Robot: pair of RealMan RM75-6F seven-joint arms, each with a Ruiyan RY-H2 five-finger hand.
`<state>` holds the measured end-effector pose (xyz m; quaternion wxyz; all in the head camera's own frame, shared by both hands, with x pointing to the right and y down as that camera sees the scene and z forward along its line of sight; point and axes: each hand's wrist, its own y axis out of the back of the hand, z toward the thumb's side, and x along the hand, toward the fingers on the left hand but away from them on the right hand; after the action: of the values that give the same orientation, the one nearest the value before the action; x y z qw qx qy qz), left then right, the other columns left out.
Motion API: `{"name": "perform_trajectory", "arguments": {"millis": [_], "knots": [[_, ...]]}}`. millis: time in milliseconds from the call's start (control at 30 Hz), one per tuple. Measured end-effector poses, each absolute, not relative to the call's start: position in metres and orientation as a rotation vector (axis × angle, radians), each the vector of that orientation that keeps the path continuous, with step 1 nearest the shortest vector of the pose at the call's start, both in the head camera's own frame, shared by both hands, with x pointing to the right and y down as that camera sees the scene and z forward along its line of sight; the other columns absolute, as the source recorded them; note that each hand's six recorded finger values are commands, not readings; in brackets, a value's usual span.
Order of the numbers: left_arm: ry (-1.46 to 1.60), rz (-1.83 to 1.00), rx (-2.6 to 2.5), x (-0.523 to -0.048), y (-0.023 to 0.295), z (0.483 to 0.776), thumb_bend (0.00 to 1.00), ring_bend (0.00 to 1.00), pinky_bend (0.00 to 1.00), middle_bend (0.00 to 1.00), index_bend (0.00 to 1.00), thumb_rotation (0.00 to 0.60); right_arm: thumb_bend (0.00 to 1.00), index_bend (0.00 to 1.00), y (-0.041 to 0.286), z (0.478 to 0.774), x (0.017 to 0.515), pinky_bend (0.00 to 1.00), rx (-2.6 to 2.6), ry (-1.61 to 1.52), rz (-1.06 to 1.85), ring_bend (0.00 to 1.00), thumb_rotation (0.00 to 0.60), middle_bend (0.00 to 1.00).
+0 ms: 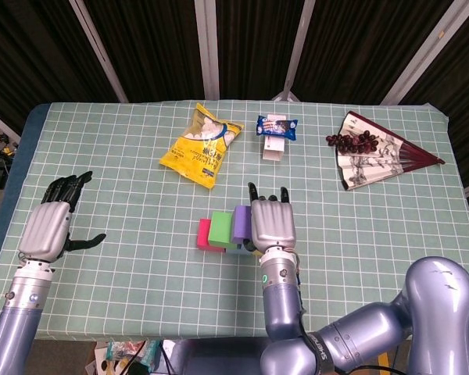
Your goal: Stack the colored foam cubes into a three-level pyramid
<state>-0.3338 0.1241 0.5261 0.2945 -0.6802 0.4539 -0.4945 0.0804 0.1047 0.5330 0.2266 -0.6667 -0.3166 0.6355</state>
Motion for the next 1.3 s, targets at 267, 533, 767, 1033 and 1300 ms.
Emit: {"name": "perform_trajectory", "arguments": {"millis": [267,533,767,1033,1300], "knots": [[1.21,-1.318,-1.81,-0.3342,0.1238,0.5261,0.07,0.08,0.05,0.12,0.0,0.6,0.29,0.01,0.1049,0.5335,0.0782,0.0,-1.831,-0.871,1.743,0.25,0.6,0.5],[1.21,-1.319,-1.81,-0.3342,0.1237,0.5257,0.06,0.08,0.05,0.12,0.0,0.6,0.29,0.01,0.1037,0.5301,0.0769,0.0,-1.816,-0.871,1.736,0.25,0.6,0.5],[1.209,-1.318,-1.809,-0.334,0.1238,0.5251,0.06,0.08,0.05,0.12,0.0,0.6,0.29,0.01,0.1044,0.5307,0.078,0.0,-1.805,-0.864,1.745,0.25,0.6,0.5],[1.207,-1.321,-1.811,-0.334,0.1239,0.5257,0.07,0.08,0.05,0.12,0.0,0.6,0.29,0.01,0.1055,0.5309,0.0779,0.0,-1.805,-0.862,1.748,0.25,0.6,0.5],[1.205,-1.321,-1.81,-0.3337,0.1242,0.526,0.07,0.08,0.05,0.12,0.0,0.6,0.29,0.01,0.1068,0.5319,0.0777,0.0,-1.805,-0.857,1.754,0.25,0.6,0.5]]}}
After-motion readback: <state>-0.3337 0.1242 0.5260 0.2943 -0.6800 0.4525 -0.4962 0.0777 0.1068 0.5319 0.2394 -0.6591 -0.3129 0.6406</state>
